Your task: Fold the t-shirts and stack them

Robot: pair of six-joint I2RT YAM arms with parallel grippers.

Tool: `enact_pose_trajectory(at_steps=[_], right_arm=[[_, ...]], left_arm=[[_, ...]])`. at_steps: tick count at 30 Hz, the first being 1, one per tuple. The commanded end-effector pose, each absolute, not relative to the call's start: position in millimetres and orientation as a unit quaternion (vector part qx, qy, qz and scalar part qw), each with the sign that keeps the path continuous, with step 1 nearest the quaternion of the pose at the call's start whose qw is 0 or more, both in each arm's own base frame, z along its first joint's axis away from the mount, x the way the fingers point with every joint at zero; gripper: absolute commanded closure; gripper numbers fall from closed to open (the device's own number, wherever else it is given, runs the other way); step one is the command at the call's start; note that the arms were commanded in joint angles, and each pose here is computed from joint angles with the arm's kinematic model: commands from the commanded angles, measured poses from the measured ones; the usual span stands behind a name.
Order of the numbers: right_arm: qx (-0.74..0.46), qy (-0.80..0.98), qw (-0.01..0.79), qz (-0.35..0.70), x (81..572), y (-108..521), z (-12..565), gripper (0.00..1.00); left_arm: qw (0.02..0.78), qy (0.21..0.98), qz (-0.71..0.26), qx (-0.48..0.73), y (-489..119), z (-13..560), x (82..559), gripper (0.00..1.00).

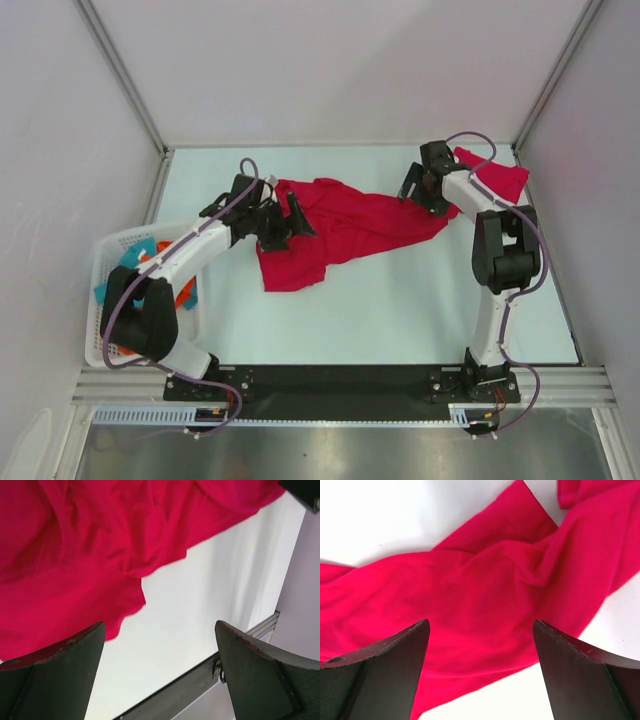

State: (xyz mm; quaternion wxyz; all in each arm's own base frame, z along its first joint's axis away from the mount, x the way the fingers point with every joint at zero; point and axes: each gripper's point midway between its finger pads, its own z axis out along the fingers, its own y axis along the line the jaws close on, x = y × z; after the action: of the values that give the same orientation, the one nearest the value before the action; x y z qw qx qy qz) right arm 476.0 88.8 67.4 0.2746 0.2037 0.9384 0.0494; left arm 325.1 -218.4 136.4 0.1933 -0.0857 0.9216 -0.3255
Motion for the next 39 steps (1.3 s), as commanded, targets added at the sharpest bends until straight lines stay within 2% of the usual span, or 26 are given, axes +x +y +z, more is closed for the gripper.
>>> enact_pose_trajectory(at_steps=[1,8,23,28,39], right_arm=[[0.207,0.935,0.281,0.060,487.6,101.6,69.8,0.10],[0.193,0.939,0.280,0.046,474.0,112.6,70.6,0.10],[0.157,0.937,0.309,0.048,399.1,136.9,105.6,0.09],[0.151,0.938,0.309,0.041,394.7,137.7,107.5,0.09],[0.150,0.943,0.297,0.032,397.1,138.1,95.2,0.09]], left_arm=[[0.215,0.906,-0.359,-0.062,-228.9,157.1,306.0,0.04],[0.210,0.912,-0.350,-0.038,-235.8,148.0,279.8,0.05],[0.187,0.924,-0.333,-0.020,-248.8,104.4,265.5,0.10],[0.181,0.922,-0.341,-0.015,-254.7,97.8,266.2,0.18],[0.179,0.935,-0.306,-0.010,-247.2,75.0,269.0,0.18]])
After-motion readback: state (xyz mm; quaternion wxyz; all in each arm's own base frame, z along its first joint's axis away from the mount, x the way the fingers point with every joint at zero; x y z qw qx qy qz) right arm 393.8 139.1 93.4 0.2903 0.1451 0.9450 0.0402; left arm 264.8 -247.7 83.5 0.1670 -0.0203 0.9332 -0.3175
